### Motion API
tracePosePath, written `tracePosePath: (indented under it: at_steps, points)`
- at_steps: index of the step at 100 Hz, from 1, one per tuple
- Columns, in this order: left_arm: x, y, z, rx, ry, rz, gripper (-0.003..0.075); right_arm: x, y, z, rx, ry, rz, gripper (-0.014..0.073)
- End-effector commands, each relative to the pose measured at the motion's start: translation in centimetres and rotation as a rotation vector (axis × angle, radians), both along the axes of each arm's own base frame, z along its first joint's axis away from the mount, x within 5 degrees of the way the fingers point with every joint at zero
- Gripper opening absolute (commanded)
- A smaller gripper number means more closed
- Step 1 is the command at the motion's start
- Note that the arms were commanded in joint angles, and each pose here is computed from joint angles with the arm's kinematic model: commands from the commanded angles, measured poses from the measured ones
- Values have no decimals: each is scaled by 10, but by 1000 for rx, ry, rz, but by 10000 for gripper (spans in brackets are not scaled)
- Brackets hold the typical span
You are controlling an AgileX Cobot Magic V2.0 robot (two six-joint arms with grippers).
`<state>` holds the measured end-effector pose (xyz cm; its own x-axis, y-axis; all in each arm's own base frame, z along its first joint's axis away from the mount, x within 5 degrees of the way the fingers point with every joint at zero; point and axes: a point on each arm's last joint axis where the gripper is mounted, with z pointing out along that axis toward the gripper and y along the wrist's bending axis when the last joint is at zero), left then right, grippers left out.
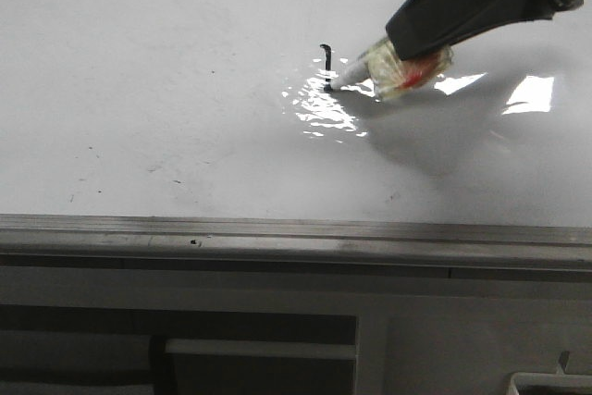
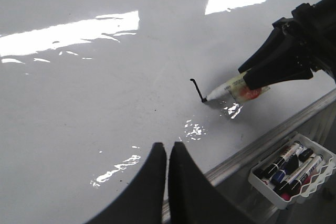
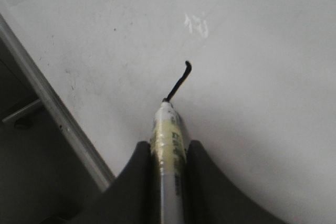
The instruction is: Write number 5 on whiteboard
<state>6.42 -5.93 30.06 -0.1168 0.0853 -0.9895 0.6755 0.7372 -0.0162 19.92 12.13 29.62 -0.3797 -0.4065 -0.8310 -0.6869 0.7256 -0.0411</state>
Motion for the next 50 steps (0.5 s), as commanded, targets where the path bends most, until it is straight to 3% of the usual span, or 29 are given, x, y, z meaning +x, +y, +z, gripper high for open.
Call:
tracePosePath:
  at_steps: [1, 33, 50]
  points:
    - [1, 1, 16, -83, -61, 16, -20, 1, -3, 5, 15, -28, -27, -41]
    - [1, 1, 16, -98, -49, 14, -20, 0, -5, 3, -22, -31, -16, -41]
    - [1, 1, 16, -98, -49, 14, -20, -1, -20, 5, -58, -12, -106, -41]
